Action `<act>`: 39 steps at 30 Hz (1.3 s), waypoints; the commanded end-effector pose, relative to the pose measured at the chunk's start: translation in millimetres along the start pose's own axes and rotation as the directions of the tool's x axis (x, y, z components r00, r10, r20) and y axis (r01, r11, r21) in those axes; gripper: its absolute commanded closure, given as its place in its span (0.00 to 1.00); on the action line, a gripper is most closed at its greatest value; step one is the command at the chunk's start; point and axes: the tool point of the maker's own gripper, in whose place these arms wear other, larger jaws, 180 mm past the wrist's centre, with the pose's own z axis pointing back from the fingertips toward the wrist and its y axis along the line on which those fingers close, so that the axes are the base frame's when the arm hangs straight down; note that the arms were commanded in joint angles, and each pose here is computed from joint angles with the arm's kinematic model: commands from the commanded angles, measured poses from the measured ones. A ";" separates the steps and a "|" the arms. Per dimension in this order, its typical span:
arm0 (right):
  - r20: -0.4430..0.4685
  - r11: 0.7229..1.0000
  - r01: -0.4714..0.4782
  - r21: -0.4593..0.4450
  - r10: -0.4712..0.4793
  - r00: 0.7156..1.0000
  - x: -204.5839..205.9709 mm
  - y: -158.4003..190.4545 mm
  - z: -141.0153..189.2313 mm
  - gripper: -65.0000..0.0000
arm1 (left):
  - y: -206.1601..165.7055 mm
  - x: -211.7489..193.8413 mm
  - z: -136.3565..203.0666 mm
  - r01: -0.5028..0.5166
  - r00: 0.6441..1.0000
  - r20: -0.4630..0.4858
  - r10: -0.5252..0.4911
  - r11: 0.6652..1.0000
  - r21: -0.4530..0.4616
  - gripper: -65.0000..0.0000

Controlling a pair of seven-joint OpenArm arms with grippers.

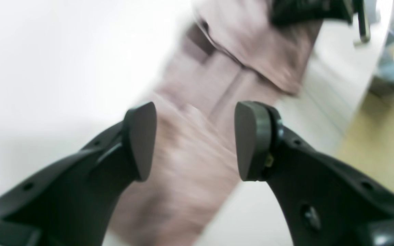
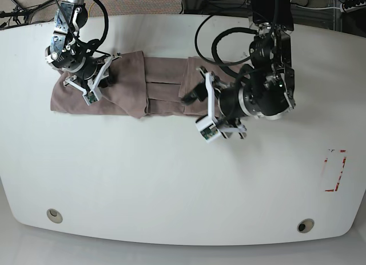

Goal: Fold the T-shirt properly
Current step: 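Lift and fold the held end toward the right gripper, then grasp the folded strip near the left gripper with the right gripper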

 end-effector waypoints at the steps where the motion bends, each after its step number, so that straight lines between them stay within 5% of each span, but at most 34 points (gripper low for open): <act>1: 0.066 1.000 -0.023 -0.016 0.024 0.998 26.1 0.4 8.1 0.80 | 34.2 -1.4 16.5 -0.020 1.000 0.005 0.019 0.994 0.112 0.47; 8: 0.100 0.990 -0.060 -0.125 0.073 0.992 63.5 -17.8 40.5 0.79 | 56.1 -44.7 13.5 -0.078 0.990 -0.104 0.097 0.982 0.173 0.49; 11: 0.116 0.983 -0.025 -0.180 0.047 0.992 78.6 -28.2 54.2 0.76 | 55.8 -57.9 8.3 -0.102 0.985 -0.123 0.122 0.982 0.160 0.59; 17: 0.121 0.955 0.094 -0.280 -0.062 0.991 82.3 -62.6 81.1 0.38 | 49.9 -86.3 -4.2 -0.166 0.975 -0.130 0.182 0.978 0.124 0.90; 22: 0.196 0.934 0.212 -0.288 -0.160 0.968 77.8 -86.2 98.4 0.10 | 45.5 -110.1 -16.4 -0.234 0.956 -0.161 0.246 0.968 0.091 0.93; 25: 0.243 0.911 0.304 -0.279 -0.239 0.940 68.4 -103.9 108.0 0.00 | 42.9 -124.3 -21.4 -0.267 0.942 -0.189 0.277 0.961 0.077 0.93; 32: 0.280 0.851 0.483 -0.206 -0.422 0.862 30.8 -143.1 116.0 0.00 | 43.8 -139.3 -21.3 -0.290 0.933 -0.200 0.300 0.954 0.078 0.93; 39: 0.307 0.770 0.636 -0.048 -0.595 0.743 -4.4 -163.1 106.6 0.00 | 48.7 -146.8 -15.9 -0.282 0.932 -0.210 0.295 0.955 0.091 0.93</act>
